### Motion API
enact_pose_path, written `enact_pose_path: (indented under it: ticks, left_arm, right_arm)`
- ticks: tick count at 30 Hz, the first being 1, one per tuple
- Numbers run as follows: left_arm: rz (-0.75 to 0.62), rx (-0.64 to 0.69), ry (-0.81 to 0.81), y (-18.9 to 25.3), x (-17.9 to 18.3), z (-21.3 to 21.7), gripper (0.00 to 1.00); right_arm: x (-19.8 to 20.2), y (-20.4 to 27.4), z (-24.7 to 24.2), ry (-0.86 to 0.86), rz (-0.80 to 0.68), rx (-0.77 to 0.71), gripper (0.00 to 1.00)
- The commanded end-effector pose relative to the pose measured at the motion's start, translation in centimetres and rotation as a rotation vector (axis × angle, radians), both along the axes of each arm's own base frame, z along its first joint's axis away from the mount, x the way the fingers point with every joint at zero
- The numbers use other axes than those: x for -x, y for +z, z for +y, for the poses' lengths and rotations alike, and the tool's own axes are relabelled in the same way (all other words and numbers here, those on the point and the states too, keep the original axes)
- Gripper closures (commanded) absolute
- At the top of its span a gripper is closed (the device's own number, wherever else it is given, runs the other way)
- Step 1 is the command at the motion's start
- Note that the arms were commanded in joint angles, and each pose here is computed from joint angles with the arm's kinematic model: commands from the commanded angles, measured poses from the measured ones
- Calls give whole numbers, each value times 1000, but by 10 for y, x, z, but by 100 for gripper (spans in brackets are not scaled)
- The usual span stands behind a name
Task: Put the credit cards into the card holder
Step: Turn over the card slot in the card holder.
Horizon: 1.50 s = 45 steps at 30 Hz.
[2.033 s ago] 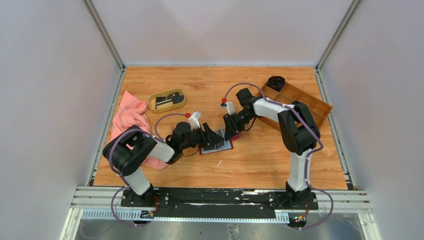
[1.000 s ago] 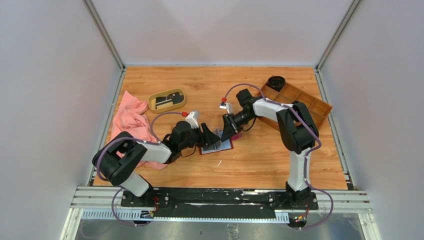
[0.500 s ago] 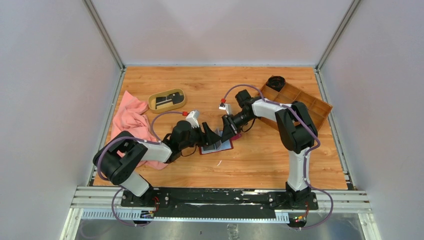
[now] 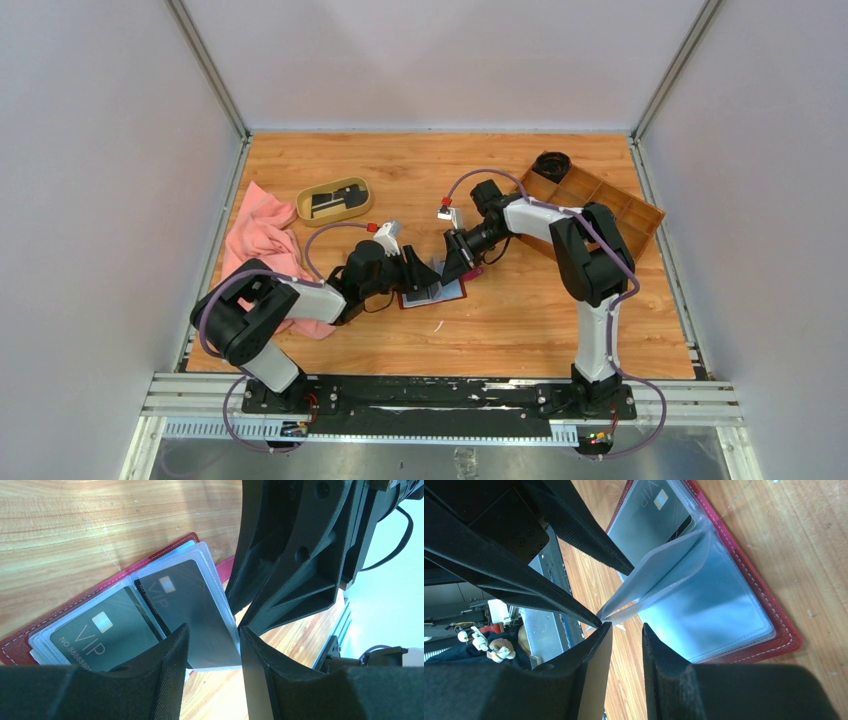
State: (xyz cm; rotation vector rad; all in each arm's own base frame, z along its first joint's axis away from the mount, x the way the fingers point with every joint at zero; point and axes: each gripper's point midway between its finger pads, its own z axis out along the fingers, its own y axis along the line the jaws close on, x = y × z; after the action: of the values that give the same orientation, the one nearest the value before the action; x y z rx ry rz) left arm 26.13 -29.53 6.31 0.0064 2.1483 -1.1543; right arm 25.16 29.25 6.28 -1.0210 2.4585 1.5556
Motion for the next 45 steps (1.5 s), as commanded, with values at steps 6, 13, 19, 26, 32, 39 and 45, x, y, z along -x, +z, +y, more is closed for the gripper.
enact_pose_path:
  ticks: [6,13,19,26,32,39,45]
  left_arm:
    - [-16,-18,18,-2,-1,5,58]
    - [-9,-23,23,-5,1,9,60]
    - [-12,-22,33,-4,3,15,61]
    - [-11,-20,23,-4,4,15,61]
    - [6,-30,16,-11,5,15,62]
    - [8,-29,12,-11,6,15,62]
    - [5,-26,9,-10,6,14,62]
  right_arm:
    - [-6,1,-1,-8,-16,13,67]
    - [-14,12,-8,-26,-61,-3,61]
    - [-16,21,-9,-30,-81,-25,57]
    - [-25,19,-6,-72,-77,0,52]
    - [-47,18,-1,-154,-99,44,50]
    - [-55,21,10,-195,-31,34,49]
    - [-54,8,15,-205,-33,93,49]
